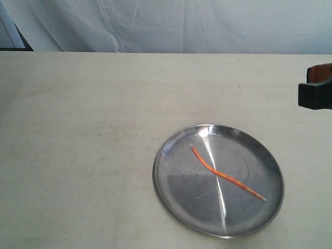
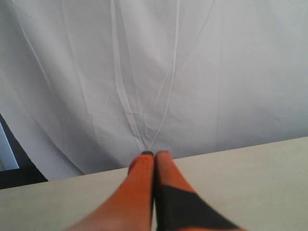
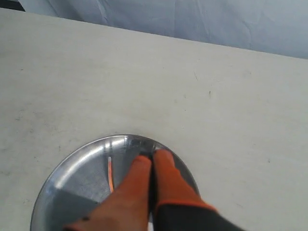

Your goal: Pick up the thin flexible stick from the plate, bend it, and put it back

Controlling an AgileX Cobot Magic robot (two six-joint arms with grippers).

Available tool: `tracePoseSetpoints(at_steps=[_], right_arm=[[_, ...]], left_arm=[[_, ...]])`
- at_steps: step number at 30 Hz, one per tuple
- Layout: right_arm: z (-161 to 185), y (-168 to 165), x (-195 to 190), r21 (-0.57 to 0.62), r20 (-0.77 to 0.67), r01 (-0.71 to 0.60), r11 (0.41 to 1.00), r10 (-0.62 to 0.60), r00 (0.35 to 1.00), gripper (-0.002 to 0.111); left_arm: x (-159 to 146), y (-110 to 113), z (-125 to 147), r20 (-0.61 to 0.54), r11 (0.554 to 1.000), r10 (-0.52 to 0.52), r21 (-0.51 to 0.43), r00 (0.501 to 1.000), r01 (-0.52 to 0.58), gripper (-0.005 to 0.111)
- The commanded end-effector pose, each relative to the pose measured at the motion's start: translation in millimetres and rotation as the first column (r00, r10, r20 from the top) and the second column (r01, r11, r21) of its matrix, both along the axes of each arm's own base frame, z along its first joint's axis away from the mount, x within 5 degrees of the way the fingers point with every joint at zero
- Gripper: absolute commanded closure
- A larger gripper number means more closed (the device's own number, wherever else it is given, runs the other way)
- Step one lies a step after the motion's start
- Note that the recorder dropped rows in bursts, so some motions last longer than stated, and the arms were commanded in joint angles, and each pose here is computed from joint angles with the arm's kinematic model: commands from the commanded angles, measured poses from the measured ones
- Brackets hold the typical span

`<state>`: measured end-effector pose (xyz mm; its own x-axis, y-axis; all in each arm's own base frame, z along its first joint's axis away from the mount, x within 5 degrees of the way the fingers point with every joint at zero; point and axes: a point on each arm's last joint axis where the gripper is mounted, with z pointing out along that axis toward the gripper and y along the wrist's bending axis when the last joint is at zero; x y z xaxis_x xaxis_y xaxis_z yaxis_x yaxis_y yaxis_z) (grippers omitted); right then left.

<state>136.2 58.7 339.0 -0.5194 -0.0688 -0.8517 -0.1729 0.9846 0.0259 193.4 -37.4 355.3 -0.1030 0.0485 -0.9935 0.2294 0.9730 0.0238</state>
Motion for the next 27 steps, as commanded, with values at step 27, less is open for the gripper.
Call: tracePoseSetpoints(at_steps=[27], right_arm=[[-157.0, -59.5, -77.8, 0.436, 0.139, 0.271, 0.858, -0.361, 0.922, 0.109]], left_arm=[[-0.7, 2.0, 0.4, 0.004, 1.000, 0.017, -0.006, 1.000, -0.017, 0.107]])
